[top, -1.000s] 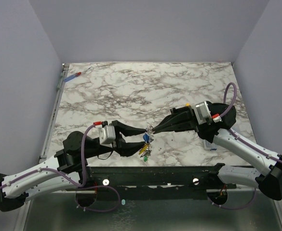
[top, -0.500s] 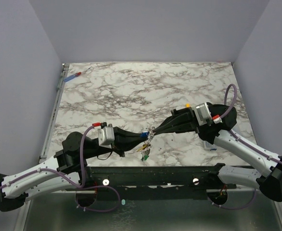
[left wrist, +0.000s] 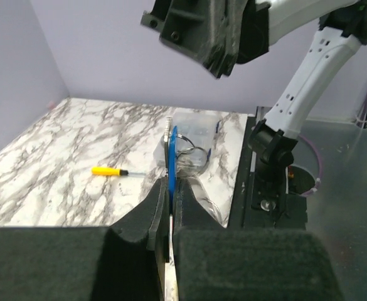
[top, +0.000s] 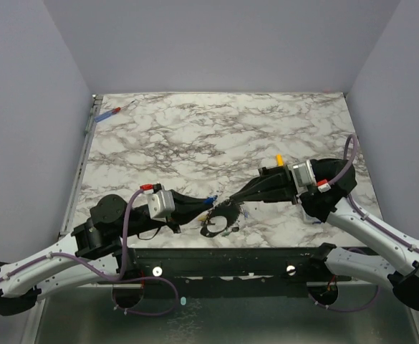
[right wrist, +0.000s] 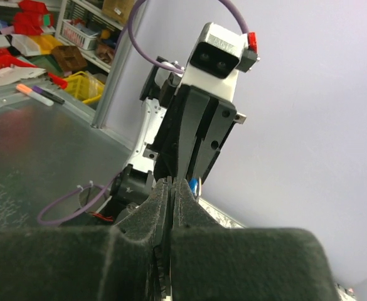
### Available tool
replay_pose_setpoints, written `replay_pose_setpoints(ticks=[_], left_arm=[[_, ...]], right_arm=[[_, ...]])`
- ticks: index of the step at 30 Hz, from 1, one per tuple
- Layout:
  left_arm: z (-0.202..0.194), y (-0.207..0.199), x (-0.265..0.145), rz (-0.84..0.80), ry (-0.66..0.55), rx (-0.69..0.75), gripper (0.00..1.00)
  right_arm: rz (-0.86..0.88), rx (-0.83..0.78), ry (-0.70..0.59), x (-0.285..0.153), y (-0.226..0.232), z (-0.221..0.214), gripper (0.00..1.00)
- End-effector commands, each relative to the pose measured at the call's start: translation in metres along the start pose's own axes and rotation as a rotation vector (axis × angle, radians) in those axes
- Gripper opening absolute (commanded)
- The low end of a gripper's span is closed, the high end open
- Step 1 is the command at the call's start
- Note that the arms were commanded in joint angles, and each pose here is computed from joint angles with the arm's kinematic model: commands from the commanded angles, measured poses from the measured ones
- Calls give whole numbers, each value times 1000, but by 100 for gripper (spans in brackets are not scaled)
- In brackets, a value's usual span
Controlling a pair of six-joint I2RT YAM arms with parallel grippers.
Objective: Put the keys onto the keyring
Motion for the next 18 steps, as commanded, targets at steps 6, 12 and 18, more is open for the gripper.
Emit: replay_pose_setpoints(ticks=[6,12,18], left_arm=[[16,5,-4,75,30,49,0],[19,7,1,89,60,65,0],[18,9,7,95,99,72,0]], right_arm=[[-77,-19,44,-6,4,-9,1],[-145,-47,79,-12,7,-13,31],[-207,-58,122,-19,15,-11,55]])
Point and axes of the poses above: each gripper's point midway between its finger pads, its own x axis out along the fingers, its own y axis along the line the jaws close on, z = x × y, the point moved 10 cm from there along -x, back along the fingers, and after that the axes turned 9 degrees about -x, right-handed, at the moved point
